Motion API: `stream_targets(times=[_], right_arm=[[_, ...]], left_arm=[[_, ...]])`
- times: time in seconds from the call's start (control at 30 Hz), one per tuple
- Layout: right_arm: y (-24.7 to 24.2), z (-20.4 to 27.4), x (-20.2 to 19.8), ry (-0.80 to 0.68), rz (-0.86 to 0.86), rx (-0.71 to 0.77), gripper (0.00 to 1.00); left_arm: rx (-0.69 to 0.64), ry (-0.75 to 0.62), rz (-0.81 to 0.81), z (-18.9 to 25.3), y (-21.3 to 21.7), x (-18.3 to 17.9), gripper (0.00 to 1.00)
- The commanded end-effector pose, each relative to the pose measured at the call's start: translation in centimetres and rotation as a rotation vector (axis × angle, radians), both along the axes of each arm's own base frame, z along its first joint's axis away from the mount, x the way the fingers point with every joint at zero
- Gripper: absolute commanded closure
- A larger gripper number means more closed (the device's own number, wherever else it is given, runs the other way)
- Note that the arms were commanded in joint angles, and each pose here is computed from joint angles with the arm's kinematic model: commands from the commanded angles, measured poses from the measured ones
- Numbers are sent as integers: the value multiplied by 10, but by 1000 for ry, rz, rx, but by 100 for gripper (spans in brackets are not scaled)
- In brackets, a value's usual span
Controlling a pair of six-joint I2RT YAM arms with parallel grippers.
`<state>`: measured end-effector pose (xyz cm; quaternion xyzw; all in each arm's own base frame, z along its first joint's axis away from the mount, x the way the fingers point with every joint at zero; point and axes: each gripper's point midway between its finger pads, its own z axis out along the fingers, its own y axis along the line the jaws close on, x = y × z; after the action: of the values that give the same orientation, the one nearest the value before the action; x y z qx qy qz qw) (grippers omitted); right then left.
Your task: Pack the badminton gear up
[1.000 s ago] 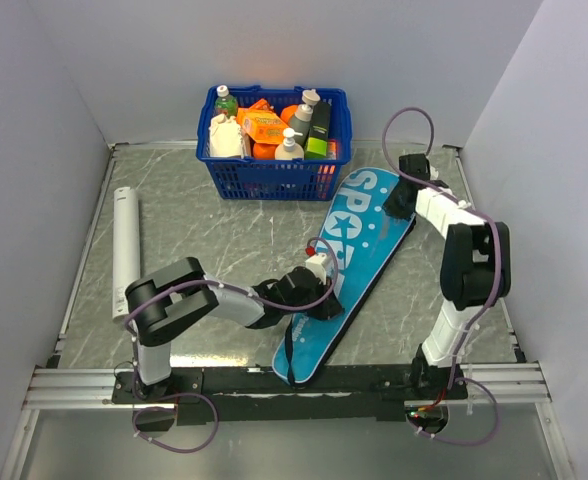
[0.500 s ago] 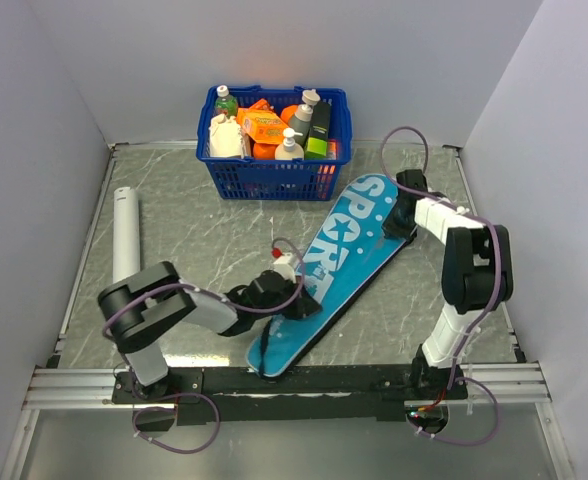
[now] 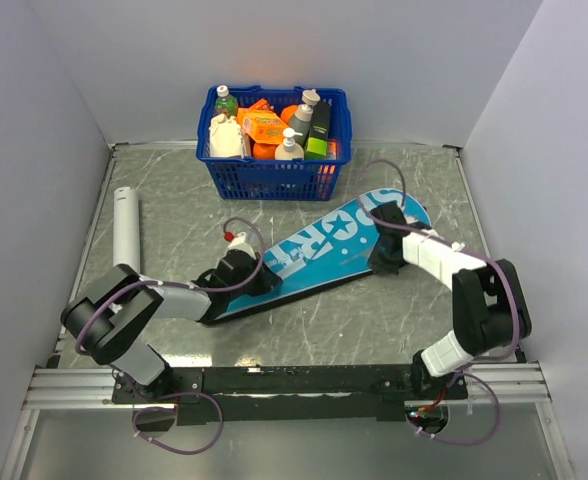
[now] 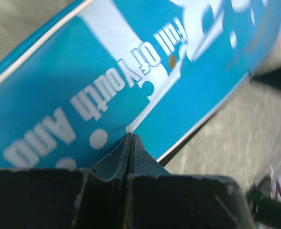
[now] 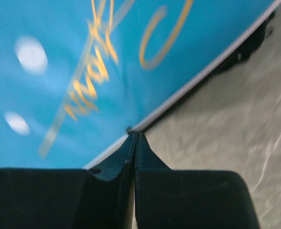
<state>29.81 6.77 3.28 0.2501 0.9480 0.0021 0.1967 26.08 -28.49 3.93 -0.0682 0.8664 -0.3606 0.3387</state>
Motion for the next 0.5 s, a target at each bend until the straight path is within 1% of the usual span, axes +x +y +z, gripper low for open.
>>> stream_targets(times=[0.0,0.2,0.3,0.33,0.37,0.43,0.47], right_arm=[[11,-3,-53,84,-3,-12,99],[18,5,-79,70,12,-9,99],[10,28,-79,-6,-5,-18,97],[3,35,-75,-35,-18,-48,95],[-1,39,-72,-51,-26,-54,88],[-12,48,-63,-68,-45,-55,83],[-16,50,-60,-68,-53,-62,79]], left_arm=[[100,9,133,-14,42,25,99],[108,-12,198,-6,67,36,99],[122,-31,232,-1,82,37,99],[125,-36,237,1,85,37,98],[120,-46,243,5,88,36,98],[119,-51,250,7,92,37,98],[111,-59,244,11,92,36,98]])
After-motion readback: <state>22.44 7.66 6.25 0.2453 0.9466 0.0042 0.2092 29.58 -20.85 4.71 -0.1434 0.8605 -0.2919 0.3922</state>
